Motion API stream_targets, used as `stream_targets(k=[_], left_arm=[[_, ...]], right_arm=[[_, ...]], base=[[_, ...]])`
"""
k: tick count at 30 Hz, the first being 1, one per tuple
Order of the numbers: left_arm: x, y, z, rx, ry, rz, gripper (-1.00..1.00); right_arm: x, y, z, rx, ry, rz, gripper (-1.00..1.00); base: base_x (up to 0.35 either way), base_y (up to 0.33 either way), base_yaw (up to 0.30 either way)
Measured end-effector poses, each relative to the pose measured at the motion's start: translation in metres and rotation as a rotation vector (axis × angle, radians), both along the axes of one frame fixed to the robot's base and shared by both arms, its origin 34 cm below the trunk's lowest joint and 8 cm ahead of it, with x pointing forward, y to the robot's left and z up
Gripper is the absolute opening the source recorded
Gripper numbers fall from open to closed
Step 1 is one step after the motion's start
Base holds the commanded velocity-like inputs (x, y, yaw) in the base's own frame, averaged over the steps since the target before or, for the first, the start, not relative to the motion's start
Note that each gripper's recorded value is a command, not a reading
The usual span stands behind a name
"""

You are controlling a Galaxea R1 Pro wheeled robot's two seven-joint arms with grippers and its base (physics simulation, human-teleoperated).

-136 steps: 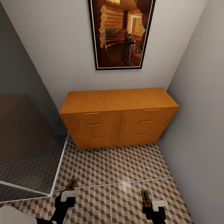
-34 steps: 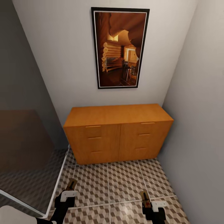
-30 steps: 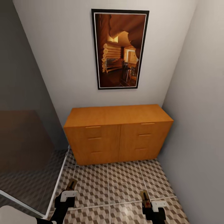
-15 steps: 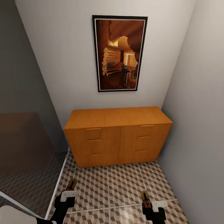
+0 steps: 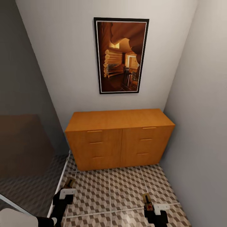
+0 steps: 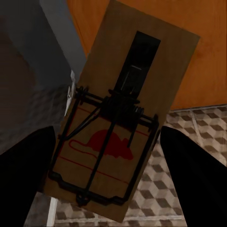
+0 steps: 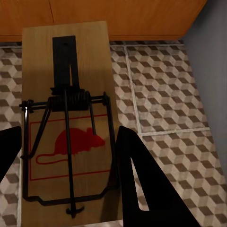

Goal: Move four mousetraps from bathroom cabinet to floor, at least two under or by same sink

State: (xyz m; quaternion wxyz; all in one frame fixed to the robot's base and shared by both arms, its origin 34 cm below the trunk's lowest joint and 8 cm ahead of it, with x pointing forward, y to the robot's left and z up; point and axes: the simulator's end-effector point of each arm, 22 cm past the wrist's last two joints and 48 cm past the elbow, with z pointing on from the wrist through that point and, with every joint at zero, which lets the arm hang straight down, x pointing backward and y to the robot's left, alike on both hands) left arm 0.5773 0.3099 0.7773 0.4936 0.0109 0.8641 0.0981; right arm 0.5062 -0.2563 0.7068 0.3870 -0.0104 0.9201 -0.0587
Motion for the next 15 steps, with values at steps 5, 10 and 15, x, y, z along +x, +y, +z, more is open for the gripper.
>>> stream_targets(k=[5, 10, 15], left_arm=[[0.027, 0.049, 0.002, 0.094, 0.047, 0.142, -1.00], [0.030, 0.139, 0.006, 0.112, 0.148, 0.412, -1.00], [0.041, 0.204, 0.021, -0.009, 0.129, 0.340, -1.00]], right_arm=[[0.000, 0.000, 0.000, -0.001, 0.000, 0.000, -1.00], [0.000, 0.000, 0.000, 0.000, 0.000, 0.001, -1.00], [0.000, 0.000, 0.000, 0.000, 0.001, 0.002, -1.00]], base=[[0.000, 0.000, 0.000], [0.000, 0.000, 0.000], [0.000, 0.000, 0.000]])
